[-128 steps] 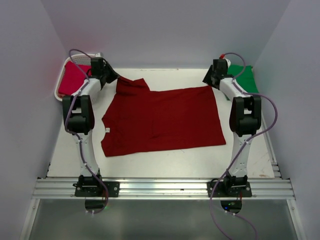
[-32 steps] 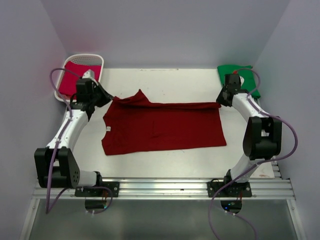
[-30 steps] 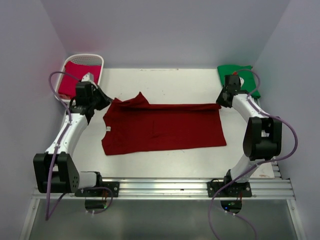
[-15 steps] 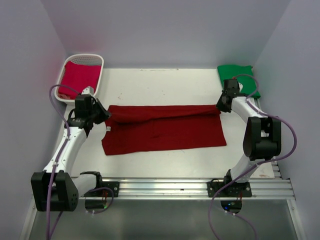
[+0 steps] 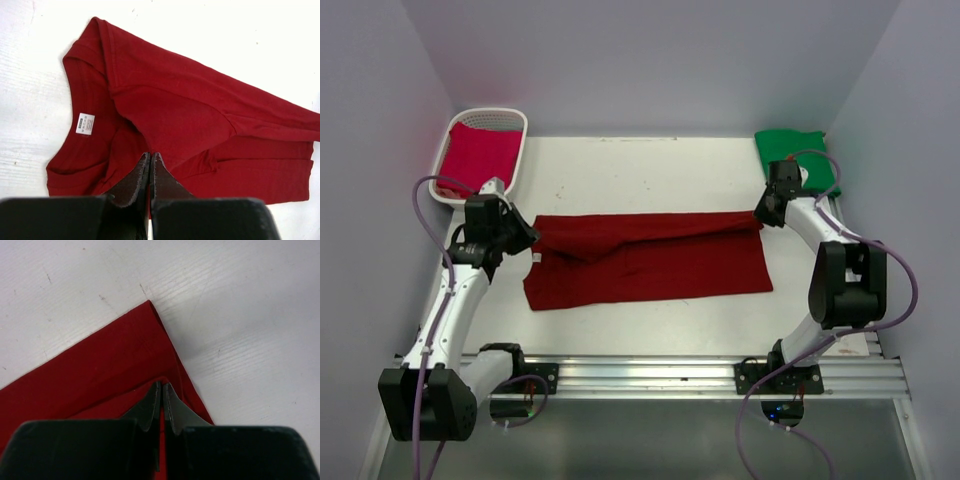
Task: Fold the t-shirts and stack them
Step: Fold the tshirt
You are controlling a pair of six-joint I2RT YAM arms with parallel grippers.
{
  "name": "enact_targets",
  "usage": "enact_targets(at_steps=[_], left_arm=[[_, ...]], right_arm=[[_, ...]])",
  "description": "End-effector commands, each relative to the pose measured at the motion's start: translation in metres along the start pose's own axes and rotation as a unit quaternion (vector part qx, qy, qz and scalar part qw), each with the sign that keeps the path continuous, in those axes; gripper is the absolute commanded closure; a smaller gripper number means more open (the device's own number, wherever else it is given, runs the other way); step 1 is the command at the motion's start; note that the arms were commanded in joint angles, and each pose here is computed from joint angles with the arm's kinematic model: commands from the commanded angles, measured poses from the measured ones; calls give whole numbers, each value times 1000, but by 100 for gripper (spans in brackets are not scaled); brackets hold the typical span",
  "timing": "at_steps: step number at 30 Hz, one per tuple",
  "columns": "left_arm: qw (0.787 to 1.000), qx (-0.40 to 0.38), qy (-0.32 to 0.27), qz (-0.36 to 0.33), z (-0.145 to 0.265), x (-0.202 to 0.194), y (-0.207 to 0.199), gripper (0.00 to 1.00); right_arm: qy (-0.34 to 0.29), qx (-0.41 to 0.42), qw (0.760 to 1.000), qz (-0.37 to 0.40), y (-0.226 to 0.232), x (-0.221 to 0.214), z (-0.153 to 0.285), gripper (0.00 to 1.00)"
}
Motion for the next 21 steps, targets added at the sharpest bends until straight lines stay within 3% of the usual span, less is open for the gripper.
enact_targets(at_steps=[1, 13, 15, 16, 17, 21], left_arm=[[1000, -16, -16, -18, 14, 11, -8, 100], [1000, -4, 29, 6, 9, -28, 8, 98], [999, -1, 40, 16, 8, -40, 12, 95], [998, 1, 51, 27, 6, -50, 16, 86], [998, 4, 53, 33, 9, -53, 17, 79], [998, 15, 37, 55, 24, -58, 19, 51]], right_arm=[[-26, -8, 1000, -8, -5, 8, 11, 100], [-9, -21, 1000, -3, -15, -8, 9, 100], [-4, -23, 1000, -2, -16, -10, 8, 90], [-2, -24, 1000, -2, -17, -11, 9, 84], [-1, -24, 1000, -4, -17, -12, 10, 66], [-7, -24, 1000, -8, -16, -7, 17, 49]])
Point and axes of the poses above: each gripper's point midway between its finger pads, its own z axis back along the fingers, its own y axis along the line the jaws close on, x = y × z, the point moved 6 cm from there along z, back along the fingers, and after that the axes turned 5 degrees about -z, right-handed, at the moved point
